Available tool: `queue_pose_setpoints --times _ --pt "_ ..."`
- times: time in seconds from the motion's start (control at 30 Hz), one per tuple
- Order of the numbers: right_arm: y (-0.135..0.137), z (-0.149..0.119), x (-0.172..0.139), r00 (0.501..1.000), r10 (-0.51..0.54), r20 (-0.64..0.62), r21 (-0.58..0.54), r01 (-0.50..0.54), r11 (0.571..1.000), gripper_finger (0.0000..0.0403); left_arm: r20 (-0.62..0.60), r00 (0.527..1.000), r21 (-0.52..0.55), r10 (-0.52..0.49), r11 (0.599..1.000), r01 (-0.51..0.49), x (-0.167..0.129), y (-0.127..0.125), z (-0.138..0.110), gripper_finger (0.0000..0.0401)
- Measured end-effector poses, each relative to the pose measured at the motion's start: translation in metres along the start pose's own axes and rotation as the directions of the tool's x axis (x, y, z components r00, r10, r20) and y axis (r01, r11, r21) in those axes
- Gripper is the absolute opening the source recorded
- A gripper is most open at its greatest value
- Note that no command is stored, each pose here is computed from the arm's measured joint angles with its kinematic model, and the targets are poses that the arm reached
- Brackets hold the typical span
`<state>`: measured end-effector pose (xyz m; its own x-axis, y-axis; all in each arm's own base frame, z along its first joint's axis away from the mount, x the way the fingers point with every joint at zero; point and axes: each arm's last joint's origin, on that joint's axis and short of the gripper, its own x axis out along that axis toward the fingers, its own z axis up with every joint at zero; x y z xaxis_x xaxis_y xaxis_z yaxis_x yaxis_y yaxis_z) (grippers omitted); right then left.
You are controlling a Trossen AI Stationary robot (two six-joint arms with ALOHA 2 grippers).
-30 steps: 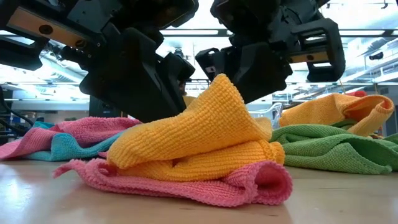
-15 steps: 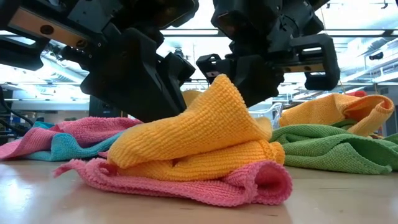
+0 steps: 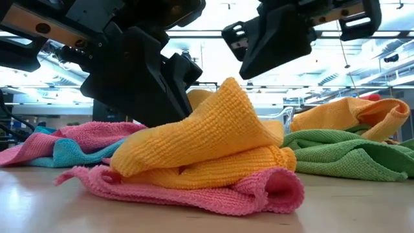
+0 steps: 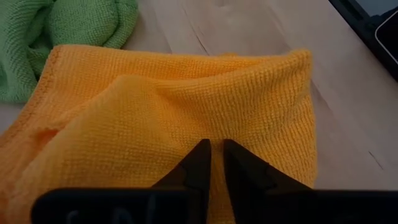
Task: Fold microfiber towels
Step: Fold the left yellow microfiber cloth
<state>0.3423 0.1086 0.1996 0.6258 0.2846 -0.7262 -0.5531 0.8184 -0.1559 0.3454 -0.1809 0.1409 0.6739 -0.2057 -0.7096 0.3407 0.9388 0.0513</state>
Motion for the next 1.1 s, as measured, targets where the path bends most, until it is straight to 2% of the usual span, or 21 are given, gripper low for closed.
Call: queue_pose_setpoints --times 0.2,0.43,0.7,1.1 --pt "0.001 -0.005 0.026 1.0 -0.009 0.011 -0.008 0.009 1.0 0.0059 0.0 1.0 -0.001 0.0 1.0 0.0 0.0 0.0 0.0 0.0058" --pt "0.001 -0.005 0.032 0.999 -0.013 0.03 -0.01 0.014 1.0 0.0102 0.0 1.0 0.0 0.0 1.0 0.0 0.0 0.0 0.0 0.0053" --pt "-0.004 -0.009 0.035 0.998 -0.004 0.058 0.012 0.003 1.0 0.0105 0.0 1.0 -0.002 0.001 1.0 -0.001 0.0 0.001 0.0 0.0056" --pt "-0.001 -0.024 0.053 1.0 0.016 -0.007 0.018 -0.016 1.0 0.0101 -0.002 1.0 -0.002 0.002 1.0 -0.002 0.0 0.001 0.0 0.0051"
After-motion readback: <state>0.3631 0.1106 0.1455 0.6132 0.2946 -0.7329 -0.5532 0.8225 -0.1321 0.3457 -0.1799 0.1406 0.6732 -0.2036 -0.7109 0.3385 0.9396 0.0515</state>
